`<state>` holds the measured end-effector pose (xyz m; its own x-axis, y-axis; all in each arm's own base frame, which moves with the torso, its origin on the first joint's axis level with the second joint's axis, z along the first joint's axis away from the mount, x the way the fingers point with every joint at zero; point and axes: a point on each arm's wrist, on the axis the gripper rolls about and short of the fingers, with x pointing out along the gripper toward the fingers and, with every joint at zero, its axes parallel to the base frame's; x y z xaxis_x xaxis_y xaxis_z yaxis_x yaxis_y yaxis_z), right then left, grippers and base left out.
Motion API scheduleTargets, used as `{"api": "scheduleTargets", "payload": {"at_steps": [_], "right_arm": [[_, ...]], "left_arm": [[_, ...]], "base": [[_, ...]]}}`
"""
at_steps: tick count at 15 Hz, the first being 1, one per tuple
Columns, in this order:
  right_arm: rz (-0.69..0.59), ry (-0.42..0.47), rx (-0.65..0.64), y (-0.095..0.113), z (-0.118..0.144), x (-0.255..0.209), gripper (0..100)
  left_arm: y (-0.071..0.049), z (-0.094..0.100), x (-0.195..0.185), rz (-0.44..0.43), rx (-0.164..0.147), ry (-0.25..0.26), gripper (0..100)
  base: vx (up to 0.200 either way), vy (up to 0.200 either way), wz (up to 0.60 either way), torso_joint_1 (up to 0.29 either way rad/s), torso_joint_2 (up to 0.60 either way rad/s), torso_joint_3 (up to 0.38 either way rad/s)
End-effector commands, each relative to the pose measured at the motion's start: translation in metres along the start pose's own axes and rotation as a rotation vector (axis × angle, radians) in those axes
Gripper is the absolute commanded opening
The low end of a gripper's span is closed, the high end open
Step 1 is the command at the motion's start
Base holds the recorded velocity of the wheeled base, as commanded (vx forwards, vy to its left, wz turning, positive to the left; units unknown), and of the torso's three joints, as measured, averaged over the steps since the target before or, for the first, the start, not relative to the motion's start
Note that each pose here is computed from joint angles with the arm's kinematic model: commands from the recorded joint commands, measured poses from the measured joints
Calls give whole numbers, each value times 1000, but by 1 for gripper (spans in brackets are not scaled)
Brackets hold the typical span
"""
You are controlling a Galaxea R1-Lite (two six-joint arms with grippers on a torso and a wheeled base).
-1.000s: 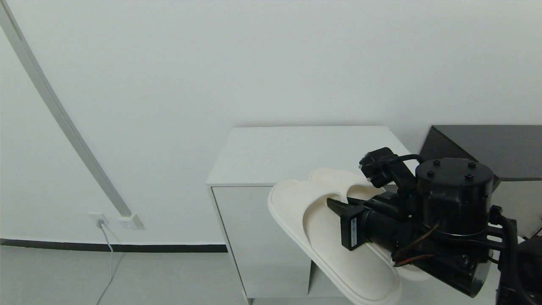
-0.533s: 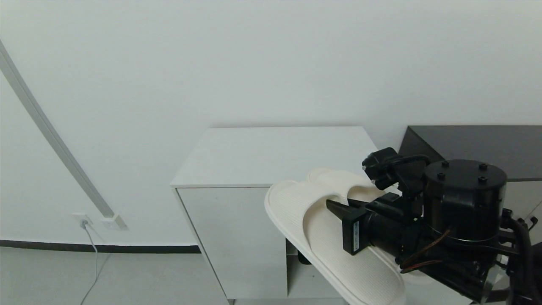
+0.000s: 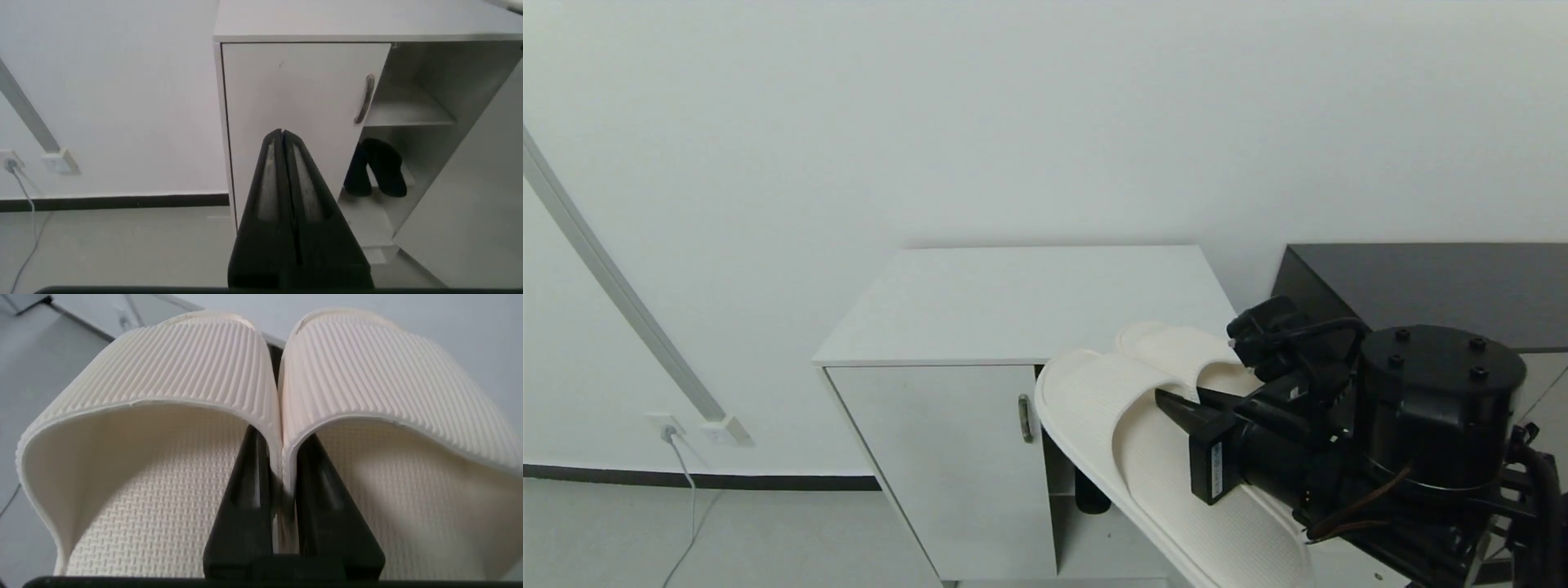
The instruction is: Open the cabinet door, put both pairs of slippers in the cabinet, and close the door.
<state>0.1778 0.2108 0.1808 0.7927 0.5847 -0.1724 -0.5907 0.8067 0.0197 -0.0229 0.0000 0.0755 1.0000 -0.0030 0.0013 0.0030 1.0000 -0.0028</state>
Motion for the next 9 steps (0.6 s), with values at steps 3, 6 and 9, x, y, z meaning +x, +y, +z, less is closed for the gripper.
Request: {"api": "scheduleTargets", "payload": {"at_steps": [3, 6, 9], "right_arm": [[7, 19, -7, 0, -6, 0, 0], [5, 17, -7, 0, -6, 0, 0], [11, 16, -11, 1, -8, -3, 0]], "left_arm": [[0, 0, 0, 0, 0, 1, 0], [0, 0, 0, 0, 0, 1, 0], [0, 0, 0, 1, -2, 1, 0]], "base": [[0, 0, 0, 0, 0, 0], [0, 0, 0, 0, 0, 0], [0, 0, 0, 0, 0, 0]]}}
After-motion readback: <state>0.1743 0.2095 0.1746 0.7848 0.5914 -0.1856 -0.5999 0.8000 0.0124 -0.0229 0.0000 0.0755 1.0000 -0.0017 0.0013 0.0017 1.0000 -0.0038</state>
